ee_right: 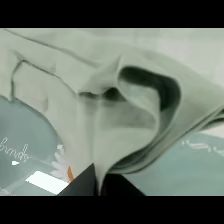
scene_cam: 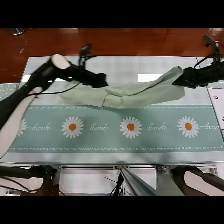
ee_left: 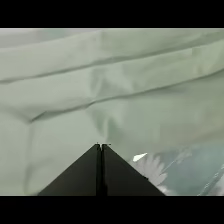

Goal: Fold the shirts.

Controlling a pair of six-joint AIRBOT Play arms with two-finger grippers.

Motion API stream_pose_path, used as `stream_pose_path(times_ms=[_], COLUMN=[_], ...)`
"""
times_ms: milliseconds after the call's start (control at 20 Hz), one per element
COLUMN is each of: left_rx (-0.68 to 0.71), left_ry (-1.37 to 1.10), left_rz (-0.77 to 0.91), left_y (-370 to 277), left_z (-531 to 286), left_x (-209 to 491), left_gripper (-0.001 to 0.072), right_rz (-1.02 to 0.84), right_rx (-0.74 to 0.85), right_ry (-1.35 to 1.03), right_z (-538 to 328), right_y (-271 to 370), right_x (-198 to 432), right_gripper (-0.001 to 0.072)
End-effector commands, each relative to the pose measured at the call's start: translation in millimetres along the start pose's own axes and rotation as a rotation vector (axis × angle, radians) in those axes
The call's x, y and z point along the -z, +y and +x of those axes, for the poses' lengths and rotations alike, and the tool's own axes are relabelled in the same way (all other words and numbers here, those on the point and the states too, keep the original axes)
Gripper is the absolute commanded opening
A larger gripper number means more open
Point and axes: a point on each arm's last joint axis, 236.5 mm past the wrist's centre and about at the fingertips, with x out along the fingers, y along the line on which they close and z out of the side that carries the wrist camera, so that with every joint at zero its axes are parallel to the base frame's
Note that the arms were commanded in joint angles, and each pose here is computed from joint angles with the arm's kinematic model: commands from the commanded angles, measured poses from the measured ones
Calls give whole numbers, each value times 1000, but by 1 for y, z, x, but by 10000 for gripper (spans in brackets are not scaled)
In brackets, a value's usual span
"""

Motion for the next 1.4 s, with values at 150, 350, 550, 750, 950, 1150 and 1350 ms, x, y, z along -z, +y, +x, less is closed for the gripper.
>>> stream_pose_path(times_ms=[150, 350, 550, 750, 950, 1150, 1350], left_rx=[89, 238, 274, 251, 220, 80, -10], left_ry=[183, 306, 324, 225, 59, -131, -333], left_rz=[-65, -92, -61, -175, -225, -164, -13], left_y=[-95, -164, -168, -83, 3, 37, 11], left_z=[129, 162, 152, 86, -42, -182, -295], left_x=[47, 109, 108, 23, -49, -64, -55], left_gripper=[22, 22, 23, 23, 23, 23, 23], right_rz=[-86, -95, -86, -82, -213, -300, -315], right_rx=[-7, -22, -28, -70, -157, -237, -262], right_ry=[-132, -155, -155, -161, -129, -57, 15], right_z=[-53, -59, -59, -59, -25, 30, 97], right_y=[53, 61, 62, 73, 129, 185, 216], right_x=[20, 20, 20, 19, 16, 0, -22], right_gripper=[30, 30, 30, 30, 30, 30, 30])
